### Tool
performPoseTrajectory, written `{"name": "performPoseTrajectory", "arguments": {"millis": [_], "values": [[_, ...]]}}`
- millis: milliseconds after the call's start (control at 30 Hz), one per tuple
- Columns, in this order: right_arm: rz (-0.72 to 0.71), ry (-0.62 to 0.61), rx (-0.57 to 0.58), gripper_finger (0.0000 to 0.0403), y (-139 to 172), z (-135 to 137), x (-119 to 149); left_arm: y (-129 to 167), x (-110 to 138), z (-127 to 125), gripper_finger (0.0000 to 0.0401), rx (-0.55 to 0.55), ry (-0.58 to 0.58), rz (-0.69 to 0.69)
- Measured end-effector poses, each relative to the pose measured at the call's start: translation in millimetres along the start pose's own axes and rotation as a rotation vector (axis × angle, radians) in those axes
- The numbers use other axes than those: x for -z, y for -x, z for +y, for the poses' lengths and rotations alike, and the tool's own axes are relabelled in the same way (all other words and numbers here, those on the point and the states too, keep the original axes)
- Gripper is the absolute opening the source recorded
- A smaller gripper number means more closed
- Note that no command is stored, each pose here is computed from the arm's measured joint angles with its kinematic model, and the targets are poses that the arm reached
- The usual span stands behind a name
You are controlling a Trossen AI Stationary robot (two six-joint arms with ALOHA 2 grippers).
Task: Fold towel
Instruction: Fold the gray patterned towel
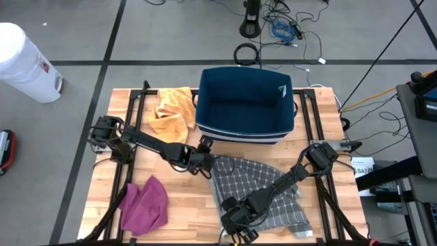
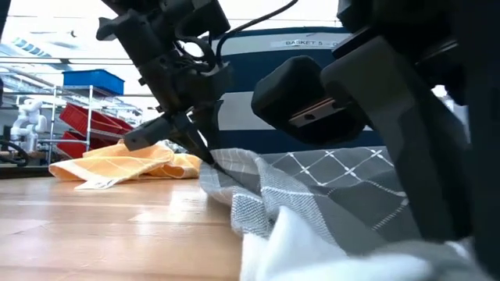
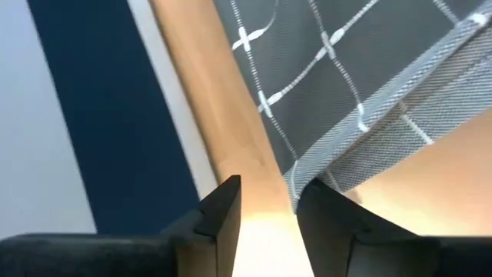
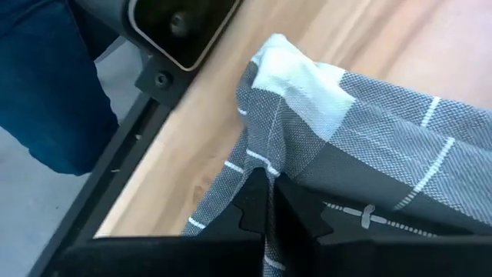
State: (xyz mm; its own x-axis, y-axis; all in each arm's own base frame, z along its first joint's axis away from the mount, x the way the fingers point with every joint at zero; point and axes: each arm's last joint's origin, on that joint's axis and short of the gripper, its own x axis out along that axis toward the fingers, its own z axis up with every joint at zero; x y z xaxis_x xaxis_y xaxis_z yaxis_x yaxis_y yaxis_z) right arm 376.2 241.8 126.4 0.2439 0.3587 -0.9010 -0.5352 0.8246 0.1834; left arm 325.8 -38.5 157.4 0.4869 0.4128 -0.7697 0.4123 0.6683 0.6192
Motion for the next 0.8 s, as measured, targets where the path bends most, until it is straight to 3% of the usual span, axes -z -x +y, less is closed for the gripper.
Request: {"name": "performPoseTrajectory", "arguments": {"millis": [233,467,800], "values": [[0.056,0.01,0.024,0.0002,5,-21,5,-8,11,14,0.0168,-0.061,0.05,0.079],[0.154,-0.014,-0.003,0.0015,12,-30,15,-12,21,18,0.0181,-0.054,0.075,0.135],[-0.021,0.013,0.004,0.0079,43,-24,-4,-11,17,14,0.0186,0.011,0.068,0.077]]}}
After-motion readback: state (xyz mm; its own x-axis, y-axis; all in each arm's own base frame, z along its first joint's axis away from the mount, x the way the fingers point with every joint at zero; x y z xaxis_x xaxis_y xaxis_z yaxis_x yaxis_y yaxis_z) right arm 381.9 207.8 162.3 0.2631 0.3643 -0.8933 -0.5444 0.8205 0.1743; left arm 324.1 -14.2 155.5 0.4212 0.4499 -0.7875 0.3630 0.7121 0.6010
